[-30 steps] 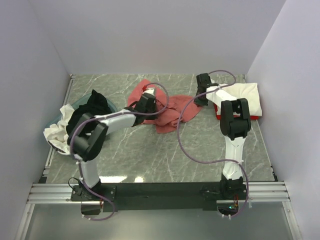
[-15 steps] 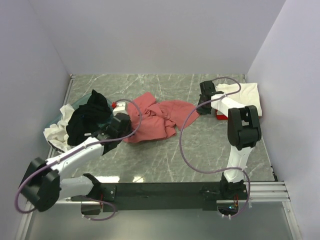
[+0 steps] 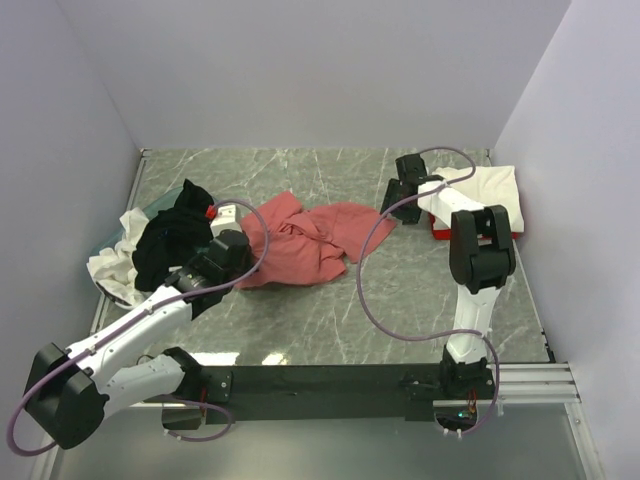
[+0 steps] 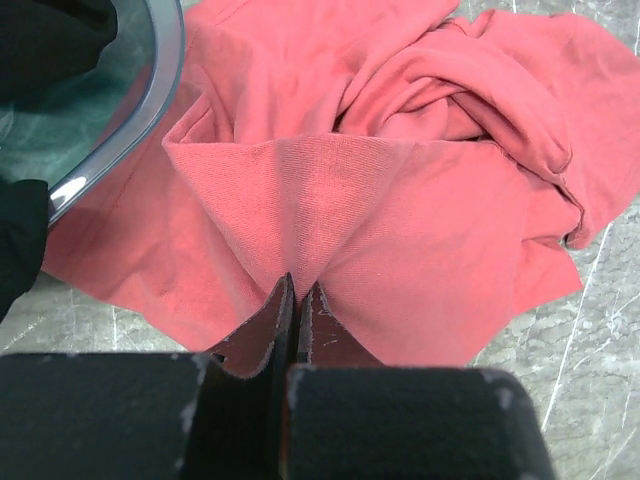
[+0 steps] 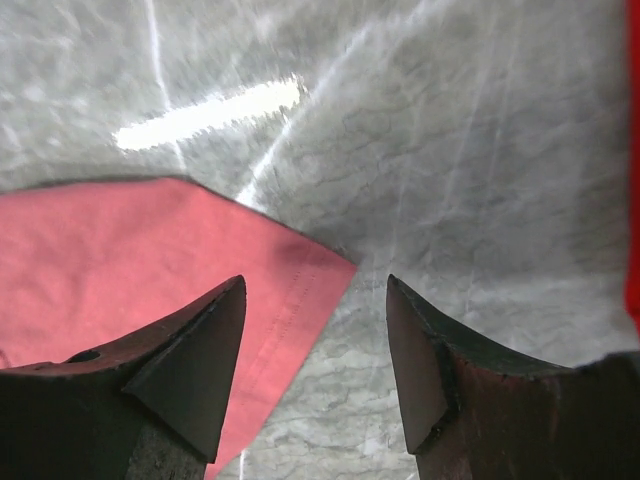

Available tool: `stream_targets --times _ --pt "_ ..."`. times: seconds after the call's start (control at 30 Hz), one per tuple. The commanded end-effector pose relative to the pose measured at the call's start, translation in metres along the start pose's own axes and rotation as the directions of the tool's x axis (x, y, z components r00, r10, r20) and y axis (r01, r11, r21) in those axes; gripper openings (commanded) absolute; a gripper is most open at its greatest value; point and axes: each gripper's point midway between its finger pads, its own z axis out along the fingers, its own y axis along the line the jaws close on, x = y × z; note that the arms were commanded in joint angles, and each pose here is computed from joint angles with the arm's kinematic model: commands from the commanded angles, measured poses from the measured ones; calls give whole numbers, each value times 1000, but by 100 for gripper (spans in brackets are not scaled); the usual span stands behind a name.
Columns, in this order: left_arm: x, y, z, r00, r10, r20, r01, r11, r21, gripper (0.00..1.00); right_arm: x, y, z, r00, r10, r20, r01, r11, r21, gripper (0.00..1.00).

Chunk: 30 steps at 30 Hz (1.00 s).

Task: Fold and stack the t-shirts
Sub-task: Flatten the tshirt out

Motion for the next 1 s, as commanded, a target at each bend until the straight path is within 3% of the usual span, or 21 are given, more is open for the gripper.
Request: stream_targets --times 0.0,0.33,0.57,0.63,0.67,0.77,0.97 --pt "-5 4 -3 1000 -18 24 18 1000 -10 1 0 11 3 1000 -13 -23 12 999 -37 65" --pt "-3 2 -3 1000 -13 19 13 1000 8 1 9 16 15 998 -14 -59 13 1000 -16 63" --pt "-5 3 -9 1000 -6 31 6 1000 23 0 15 20 14 995 -54 -87 55 998 4 56" --pt "-4 2 -8 1000 -8 27 7 1000 28 1 15 21 13 995 -60 -85 60 998 0 46" --pt "-2 3 -8 1000 -6 22 5 1000 28 1 16 23 14 994 -64 -87 64 998 -8 28" --pt "2 0 -7 1000 -11 11 10 999 46 1 20 31 12 993 -71 -93 67 997 -50 0" --pt "23 -19 -14 998 1 -63 10 983 183 1 2 40 -29 996 -86 11 87 987 -133 0"
